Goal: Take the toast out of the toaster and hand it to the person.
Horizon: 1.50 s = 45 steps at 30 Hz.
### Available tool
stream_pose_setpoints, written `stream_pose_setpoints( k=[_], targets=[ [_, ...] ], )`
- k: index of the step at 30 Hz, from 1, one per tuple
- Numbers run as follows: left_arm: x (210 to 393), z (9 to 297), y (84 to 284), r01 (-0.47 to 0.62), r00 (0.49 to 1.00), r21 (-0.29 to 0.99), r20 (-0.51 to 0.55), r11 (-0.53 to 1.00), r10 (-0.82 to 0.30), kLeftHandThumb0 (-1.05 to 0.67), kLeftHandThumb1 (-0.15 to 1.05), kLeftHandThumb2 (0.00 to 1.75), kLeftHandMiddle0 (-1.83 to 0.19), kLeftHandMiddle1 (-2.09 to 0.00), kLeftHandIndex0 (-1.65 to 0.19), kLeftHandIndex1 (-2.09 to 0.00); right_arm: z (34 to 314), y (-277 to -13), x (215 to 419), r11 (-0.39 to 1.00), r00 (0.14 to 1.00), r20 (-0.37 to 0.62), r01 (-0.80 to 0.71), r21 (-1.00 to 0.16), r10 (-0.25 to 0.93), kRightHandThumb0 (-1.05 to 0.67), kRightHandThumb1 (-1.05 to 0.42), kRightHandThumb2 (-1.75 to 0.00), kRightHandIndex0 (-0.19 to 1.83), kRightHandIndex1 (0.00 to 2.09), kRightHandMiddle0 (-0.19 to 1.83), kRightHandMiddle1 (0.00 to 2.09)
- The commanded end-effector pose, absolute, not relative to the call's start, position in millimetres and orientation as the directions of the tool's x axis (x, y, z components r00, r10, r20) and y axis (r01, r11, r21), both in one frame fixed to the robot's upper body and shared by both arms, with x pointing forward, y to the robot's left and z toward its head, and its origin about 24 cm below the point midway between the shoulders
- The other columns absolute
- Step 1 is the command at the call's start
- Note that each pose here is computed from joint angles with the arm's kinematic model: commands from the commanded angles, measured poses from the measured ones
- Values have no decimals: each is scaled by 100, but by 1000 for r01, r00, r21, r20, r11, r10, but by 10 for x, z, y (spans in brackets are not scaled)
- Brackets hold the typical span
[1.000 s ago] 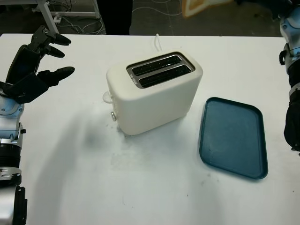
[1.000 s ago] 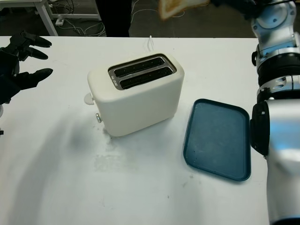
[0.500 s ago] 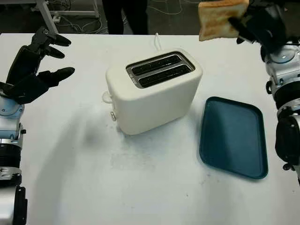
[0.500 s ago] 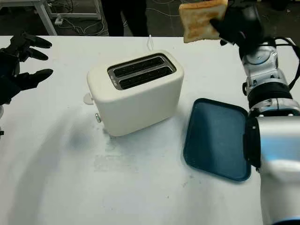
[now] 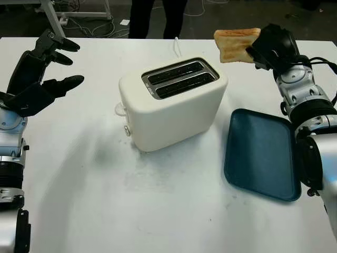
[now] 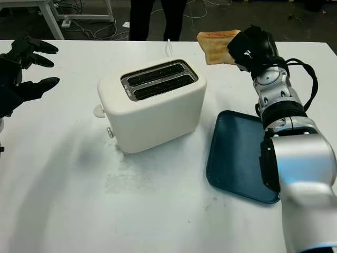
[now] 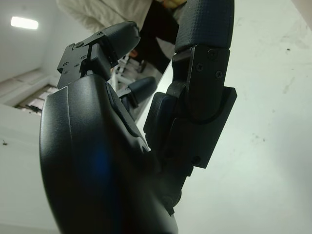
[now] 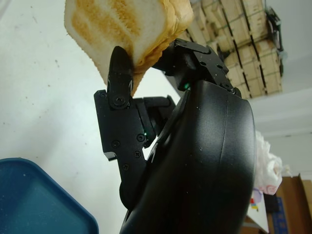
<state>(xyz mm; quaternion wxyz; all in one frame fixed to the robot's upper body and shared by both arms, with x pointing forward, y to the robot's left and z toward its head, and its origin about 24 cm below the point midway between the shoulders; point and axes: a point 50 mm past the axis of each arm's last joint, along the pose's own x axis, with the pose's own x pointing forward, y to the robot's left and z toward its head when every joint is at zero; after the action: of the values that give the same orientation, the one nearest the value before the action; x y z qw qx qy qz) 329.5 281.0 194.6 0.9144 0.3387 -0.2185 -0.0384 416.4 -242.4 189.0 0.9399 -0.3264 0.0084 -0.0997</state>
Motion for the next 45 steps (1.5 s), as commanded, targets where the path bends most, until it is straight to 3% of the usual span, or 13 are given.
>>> stream_pose_setpoints(
  k=[1, 2, 6, 12, 15, 35, 45],
  targets=[
    [3275, 1911, 2831, -78, 904, 633, 371, 770, -214, -105, 92, 24, 0, -145, 0, -127, 1846, -2433, 4159, 788, 977, 29, 188, -586, -212, -16, -92, -34, 61, 175, 28, 170],
    [3277, 1912, 2831, -78, 904, 633, 370, 770, -213, -105, 92, 24, 0, -144, 0, -126, 1841, -2436, 4158, 787, 977, 26, 186, -588, -212, -15, -92, -34, 60, 175, 30, 157],
    [3282, 1909, 2827, -80, 903, 631, 374, 772, -212, -105, 92, 24, 0, -145, 0, -127, 1795, -2444, 4148, 793, 979, 12, 173, -584, -204, -15, -92, -32, 68, 175, 40, 173],
    [3282, 1914, 2822, -78, 902, 639, 371, 765, -219, -105, 92, 25, 0, -145, 0, -127, 1743, -2437, 4145, 804, 976, -13, 171, -570, -217, -22, -92, -32, 67, 175, 40, 175],
    [3283, 1913, 2821, -77, 902, 639, 371, 766, -219, -105, 92, 25, 0, -145, 0, -127, 1740, -2427, 4146, 797, 978, -9, 166, -581, -211, -26, -92, -31, 73, 175, 49, 175],
    [3291, 1931, 2821, -75, 905, 631, 369, 772, -213, -105, 92, 24, 0, -143, 0, -127, 1773, -2377, 4160, 801, 985, 5, 146, -581, -175, -19, -92, -34, 70, 175, 44, 175],
    [3295, 1937, 2811, -72, 901, 627, 374, 776, -218, -105, 92, 23, 0, -144, 0, -128, 1784, -2373, 4162, 799, 985, 11, 146, -584, -172, -14, -92, -34, 59, 175, 33, 175]
  ],
)
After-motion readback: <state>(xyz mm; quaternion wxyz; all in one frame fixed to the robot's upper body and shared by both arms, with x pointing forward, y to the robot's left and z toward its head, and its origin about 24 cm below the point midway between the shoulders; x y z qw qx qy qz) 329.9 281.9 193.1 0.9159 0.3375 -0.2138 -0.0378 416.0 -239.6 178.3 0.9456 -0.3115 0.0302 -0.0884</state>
